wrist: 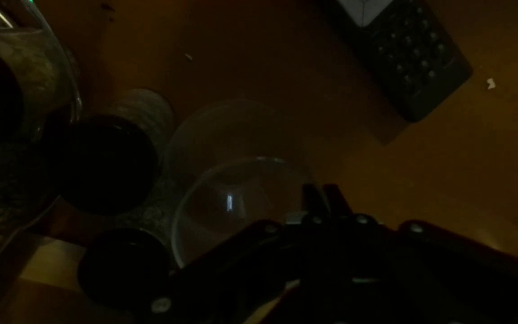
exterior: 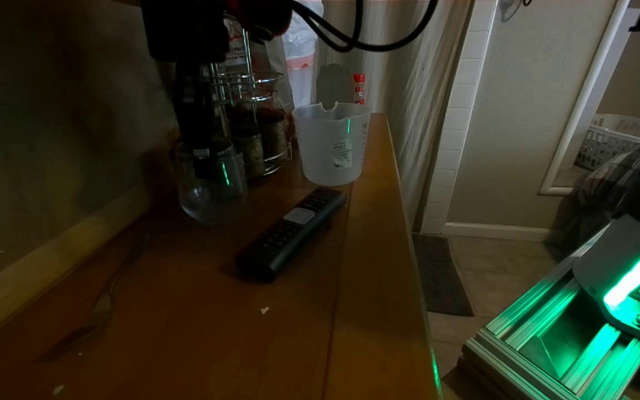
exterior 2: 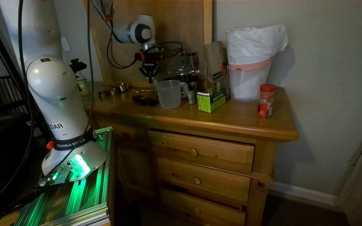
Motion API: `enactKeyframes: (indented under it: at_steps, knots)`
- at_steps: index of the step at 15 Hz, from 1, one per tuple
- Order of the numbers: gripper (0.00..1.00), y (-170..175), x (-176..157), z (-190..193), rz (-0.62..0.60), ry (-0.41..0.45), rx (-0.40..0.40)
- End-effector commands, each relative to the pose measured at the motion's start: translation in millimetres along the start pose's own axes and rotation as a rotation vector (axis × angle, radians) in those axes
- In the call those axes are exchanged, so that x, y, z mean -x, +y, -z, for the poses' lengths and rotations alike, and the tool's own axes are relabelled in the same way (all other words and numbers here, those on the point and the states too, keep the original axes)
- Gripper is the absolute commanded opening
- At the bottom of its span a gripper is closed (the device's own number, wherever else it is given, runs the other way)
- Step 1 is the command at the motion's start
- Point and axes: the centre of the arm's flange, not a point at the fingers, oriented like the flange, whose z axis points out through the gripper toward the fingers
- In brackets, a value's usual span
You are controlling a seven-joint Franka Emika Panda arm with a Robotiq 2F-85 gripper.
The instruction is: Put the glass cup in the clear jug.
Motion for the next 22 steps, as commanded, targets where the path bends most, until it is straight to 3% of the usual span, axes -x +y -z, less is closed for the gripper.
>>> enactKeyframes:
  at_steps: [1, 7, 14, 22]
  knots:
    - [0.01, -4.6, -9.8, 8.6, 0.015, 0.020, 0.015]
    - [0.01, -25.3, -8.2, 49.9, 0.089, 0.124, -0.035]
    - [0.01, -58.6, 29.3, 117.8, 0.218, 0.226, -0.141]
    - [0.01, -71.0, 103.5, 161.8, 0.020, 0.067, -0.091]
